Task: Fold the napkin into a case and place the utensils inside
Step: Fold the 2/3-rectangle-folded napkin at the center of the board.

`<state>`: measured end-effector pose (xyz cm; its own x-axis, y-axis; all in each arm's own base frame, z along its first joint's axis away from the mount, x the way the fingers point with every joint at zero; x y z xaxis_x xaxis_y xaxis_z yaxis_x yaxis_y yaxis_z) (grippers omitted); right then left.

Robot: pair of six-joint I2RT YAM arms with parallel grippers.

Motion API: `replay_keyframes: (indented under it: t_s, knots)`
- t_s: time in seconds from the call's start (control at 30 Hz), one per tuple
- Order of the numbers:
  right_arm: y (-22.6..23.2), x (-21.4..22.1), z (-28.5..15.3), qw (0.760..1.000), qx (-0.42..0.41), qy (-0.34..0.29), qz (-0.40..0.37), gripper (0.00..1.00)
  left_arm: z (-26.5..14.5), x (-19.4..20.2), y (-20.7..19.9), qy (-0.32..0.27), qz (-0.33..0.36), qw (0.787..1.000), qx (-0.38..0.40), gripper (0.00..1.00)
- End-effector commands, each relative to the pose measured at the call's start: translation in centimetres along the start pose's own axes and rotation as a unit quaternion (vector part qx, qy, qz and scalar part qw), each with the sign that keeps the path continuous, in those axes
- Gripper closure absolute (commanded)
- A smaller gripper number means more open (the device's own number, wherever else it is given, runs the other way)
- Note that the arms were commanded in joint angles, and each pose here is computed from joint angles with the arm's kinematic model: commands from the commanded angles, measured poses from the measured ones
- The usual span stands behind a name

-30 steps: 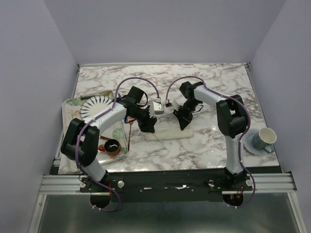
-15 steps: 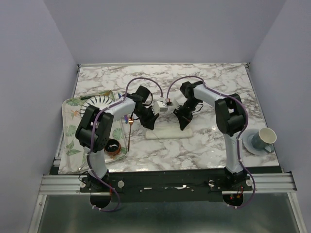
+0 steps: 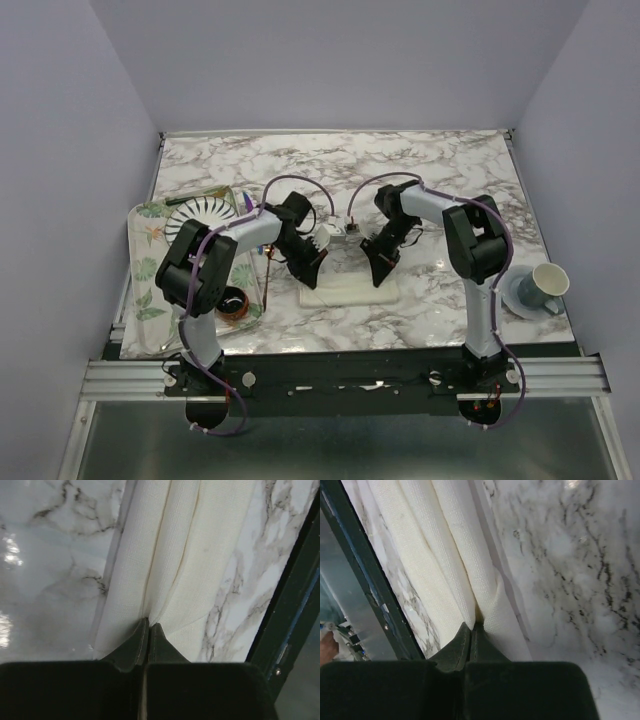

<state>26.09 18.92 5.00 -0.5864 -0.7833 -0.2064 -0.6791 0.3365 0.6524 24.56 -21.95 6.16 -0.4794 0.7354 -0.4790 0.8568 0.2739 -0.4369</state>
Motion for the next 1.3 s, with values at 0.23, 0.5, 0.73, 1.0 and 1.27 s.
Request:
replay_keyframes:
  t_s: [0.23,0.5,0.73,1.0,1.27]
  knots:
    - [1.5,0.0,-0.6,1.000,-0.017,-0.011,0.009,0.99,-2.7,-1.1,-0.2,-0.051,-0.030,0.998,-0.016,0.99]
    - [0.8,0.1,0.0,0.999,-0.027,-0.008,0.034,0.99,-4.4,-3.4,0.2,-0.103,0.053,0.992,-0.055,0.58]
    - [0.3,-0.2,0.3,0.997,-0.043,-0.016,0.060,0.99,-2.4,-5.8,-2.0,-0.107,0.183,0.974,-0.083,0.48]
    - [0.7,-0.4,0.4,0.996,-0.054,-0.023,0.068,0.99,1.4,-7.6,-3.4,-0.079,0.250,0.961,-0.087,0.44]
    - [0.7,-0.4,0.4,0.996,-0.060,-0.026,0.066,0.99,4.3,-7.6,-3.3,-0.042,0.270,0.957,-0.093,0.48]
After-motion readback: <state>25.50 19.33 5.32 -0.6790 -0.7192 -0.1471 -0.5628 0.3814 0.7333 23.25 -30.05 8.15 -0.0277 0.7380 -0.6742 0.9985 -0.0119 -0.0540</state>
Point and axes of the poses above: each gripper's point midway between its finger pads, its own z axis out along the fingers, its own y axis along the line the jaws close on, x = y × z, the point moved 4 cm from there along -z, back along the fingers, and after that the axes turned 3 degrees about z, right-handed, at the moved point
